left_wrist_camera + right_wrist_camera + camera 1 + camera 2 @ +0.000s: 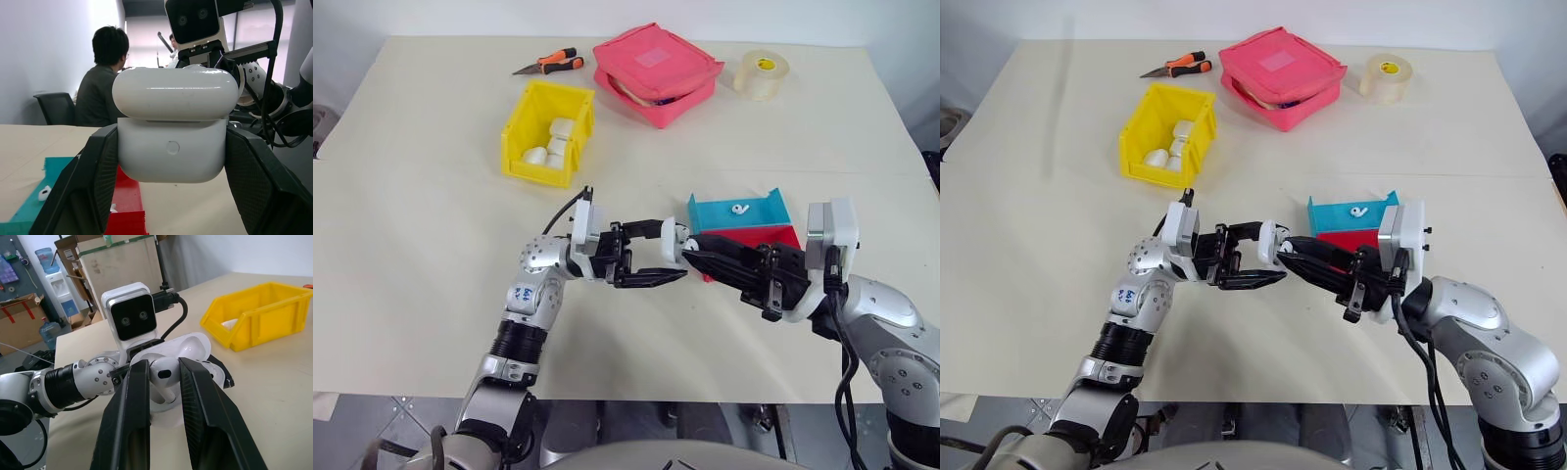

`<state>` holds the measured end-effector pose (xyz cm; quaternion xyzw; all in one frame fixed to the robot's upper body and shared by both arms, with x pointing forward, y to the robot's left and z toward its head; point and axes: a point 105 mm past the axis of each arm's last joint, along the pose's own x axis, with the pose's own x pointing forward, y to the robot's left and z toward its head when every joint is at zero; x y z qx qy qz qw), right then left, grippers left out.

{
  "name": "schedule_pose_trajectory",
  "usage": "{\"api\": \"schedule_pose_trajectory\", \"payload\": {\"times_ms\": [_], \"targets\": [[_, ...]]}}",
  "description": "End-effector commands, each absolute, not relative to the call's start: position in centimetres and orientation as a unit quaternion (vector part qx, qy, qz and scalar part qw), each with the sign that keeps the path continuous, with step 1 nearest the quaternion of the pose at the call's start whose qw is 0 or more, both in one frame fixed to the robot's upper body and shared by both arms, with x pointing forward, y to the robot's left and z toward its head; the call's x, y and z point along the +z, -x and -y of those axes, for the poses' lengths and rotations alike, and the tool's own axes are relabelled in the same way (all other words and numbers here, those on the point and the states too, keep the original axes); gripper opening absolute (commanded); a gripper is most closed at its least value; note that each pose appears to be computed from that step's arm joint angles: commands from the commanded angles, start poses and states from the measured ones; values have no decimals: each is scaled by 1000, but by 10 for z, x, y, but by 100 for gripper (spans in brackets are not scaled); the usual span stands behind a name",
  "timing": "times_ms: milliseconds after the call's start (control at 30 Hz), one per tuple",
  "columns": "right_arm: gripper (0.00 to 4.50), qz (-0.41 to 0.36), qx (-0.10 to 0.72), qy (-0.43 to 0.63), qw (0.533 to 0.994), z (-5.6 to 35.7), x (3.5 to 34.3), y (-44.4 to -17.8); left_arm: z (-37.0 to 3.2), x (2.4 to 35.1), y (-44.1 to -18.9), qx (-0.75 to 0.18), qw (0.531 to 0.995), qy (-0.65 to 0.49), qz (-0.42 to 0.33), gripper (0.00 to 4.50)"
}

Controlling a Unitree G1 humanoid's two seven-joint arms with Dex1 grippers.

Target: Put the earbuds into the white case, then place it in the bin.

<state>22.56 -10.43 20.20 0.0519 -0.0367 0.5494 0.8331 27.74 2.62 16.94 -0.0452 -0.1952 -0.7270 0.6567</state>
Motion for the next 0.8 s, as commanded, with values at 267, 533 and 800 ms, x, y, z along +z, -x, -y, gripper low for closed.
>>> {"api": "schedule_pose_trajectory", "payload": {"times_ms": [267, 533, 800], "targets": [[49, -6, 563, -79, 823, 90, 190, -220, -23, 191, -275, -721, 638, 41, 269, 280], [49, -12, 560, -87, 824, 85, 185, -220, -21, 192, -275, -720, 636, 44, 275, 280], [49, -38, 551, -40, 833, 96, 170, -226, -21, 195, -274, -723, 632, 43, 278, 280]]}}
